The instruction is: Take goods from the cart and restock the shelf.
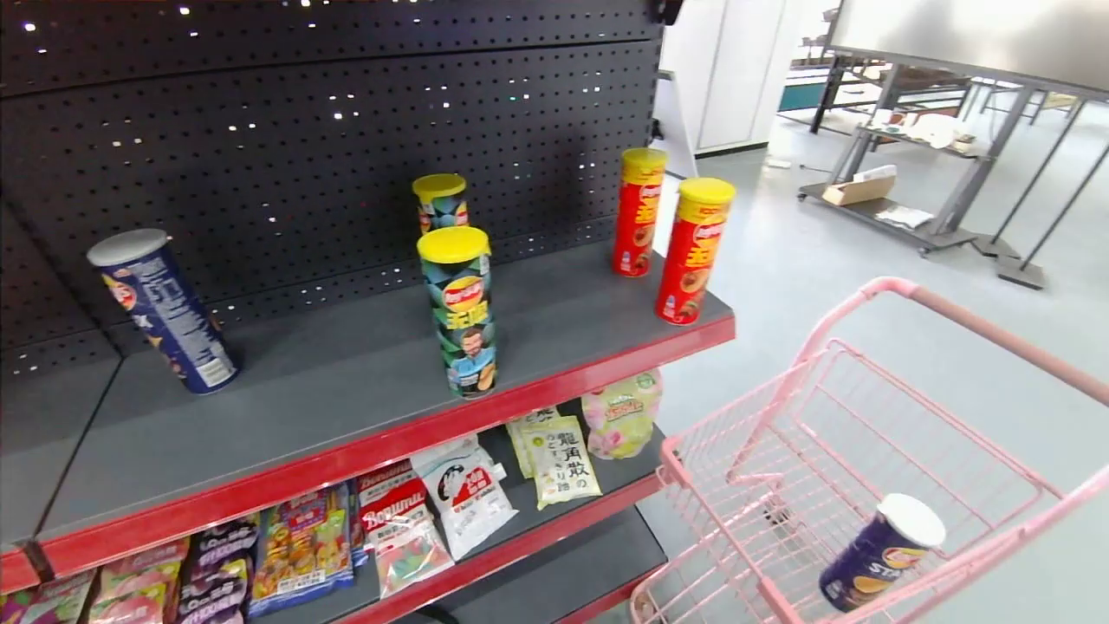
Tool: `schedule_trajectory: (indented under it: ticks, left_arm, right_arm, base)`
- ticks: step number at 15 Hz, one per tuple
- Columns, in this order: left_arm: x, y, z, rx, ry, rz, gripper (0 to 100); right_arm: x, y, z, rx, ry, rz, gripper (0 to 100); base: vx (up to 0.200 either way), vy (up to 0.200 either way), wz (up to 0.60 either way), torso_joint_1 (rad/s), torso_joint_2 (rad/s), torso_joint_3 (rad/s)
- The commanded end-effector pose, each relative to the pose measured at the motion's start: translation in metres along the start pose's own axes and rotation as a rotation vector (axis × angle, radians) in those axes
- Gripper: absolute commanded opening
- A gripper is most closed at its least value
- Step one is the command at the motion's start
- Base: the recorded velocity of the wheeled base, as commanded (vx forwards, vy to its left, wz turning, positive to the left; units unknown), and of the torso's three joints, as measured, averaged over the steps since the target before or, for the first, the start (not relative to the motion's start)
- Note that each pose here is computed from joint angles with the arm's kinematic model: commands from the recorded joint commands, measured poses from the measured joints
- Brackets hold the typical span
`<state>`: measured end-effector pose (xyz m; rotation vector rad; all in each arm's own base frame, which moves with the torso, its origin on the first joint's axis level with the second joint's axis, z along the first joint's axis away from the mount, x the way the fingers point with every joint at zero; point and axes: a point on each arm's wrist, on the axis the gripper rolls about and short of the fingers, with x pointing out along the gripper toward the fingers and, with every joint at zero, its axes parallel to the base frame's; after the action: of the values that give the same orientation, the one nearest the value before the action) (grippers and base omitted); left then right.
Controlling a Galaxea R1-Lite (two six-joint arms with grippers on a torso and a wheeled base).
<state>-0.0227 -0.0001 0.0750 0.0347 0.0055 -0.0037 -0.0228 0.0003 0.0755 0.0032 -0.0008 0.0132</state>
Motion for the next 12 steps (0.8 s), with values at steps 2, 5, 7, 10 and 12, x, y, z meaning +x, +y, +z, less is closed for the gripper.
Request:
schedule_trajectory:
  ticks: [2,5,7,10,12]
  left_arm:
    - [-0.0001,0.0000,0.0000,0.001,-0.001,0.001,100]
    - [-0.0001,0.0000,0.0000,0.001,-0.001,0.001,100]
    - [-0.0001,0.0000,0.0000,-0.001,-0.001,0.001,100]
    - [-0.0001,0.0000,0.0000,-0.001,-0.001,0.001,100]
    - [-0.0001,0.0000,0.0001,-0.001,-0.002,0.001,100]
  right_arm:
    - [0.0000,0.0000,0.0000,0.000,0.001,0.001,100]
    - [0.0000,0.0000,0.0000,0.000,0.001,0.001,100]
    - [0.0000,0.0000,0.0000,0.000,0.001,0.001,100]
    - [0.0031,0.0001,0.0013,-0.013,0.041,-0.007,100]
    - [0.0023,0.0000,0.0023,0.005,0.027,0.025,100]
  base:
    - [0.000,0.000,-0.60,0.005,0.00,0.000]
    - [0.000,0.000,-0.60,0.004,0.00,0.002]
    - [0.000,0.000,0.00,0.000,0.00,0.000]
    - [0.000,0.000,0.00,0.000,0.00,0.000]
    - [0.000,0.000,0.00,0.000,0.00,0.000]
